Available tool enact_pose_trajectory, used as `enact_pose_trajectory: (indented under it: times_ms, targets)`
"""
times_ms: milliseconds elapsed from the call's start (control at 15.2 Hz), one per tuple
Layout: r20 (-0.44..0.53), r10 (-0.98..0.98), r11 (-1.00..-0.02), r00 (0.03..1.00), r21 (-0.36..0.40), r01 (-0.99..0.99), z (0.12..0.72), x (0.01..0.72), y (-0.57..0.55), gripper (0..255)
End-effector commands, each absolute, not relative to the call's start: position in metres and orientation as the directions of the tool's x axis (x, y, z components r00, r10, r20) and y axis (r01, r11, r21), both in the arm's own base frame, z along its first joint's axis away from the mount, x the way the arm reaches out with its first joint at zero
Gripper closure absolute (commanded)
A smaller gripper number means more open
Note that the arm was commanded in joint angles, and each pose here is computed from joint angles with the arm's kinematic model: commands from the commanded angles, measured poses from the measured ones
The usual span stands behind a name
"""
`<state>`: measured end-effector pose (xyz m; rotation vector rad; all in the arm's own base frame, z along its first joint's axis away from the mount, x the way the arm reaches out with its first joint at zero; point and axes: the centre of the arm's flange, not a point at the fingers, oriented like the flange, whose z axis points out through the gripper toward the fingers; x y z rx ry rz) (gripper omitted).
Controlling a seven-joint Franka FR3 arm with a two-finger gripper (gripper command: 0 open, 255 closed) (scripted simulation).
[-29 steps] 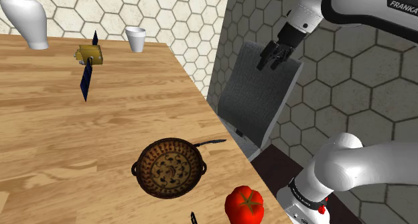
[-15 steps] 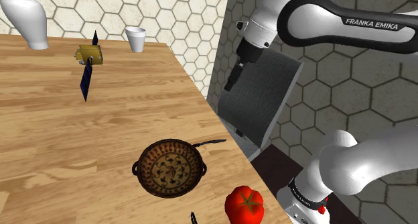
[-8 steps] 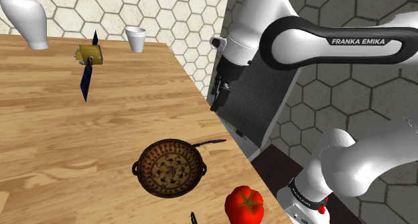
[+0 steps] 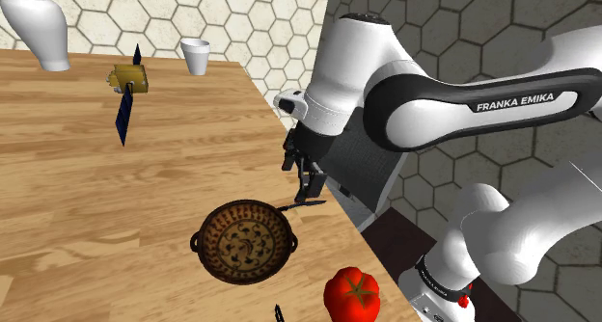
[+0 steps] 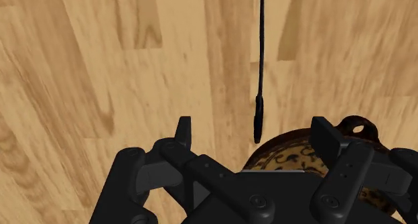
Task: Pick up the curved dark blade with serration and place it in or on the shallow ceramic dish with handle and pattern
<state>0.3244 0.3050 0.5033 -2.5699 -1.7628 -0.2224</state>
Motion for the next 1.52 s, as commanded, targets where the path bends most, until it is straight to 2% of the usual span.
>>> enact_pose_trajectory:
  times_ms: [0,528,990,1056,1452]
  targets:
    - [0.116,0.952,-0.294,0.285,0.071,0.953,0.493,0.313,0.322,0]
    - [0.116,0.952,-0.294,0.285,0.071,0.953,0.454,0.317,0.325,0]
    - [0.116,0.952,-0.294,0.285,0.071,0.953,0.454,0.317,0.325,0]
    - [0.116,0.952,-0.294,0.285,0.071,0.953,0.454,0.317,0.325,255]
    - [0.116,0.952,-0.294,0.285,0.071,0.953,0.454,0.317,0.325,255]
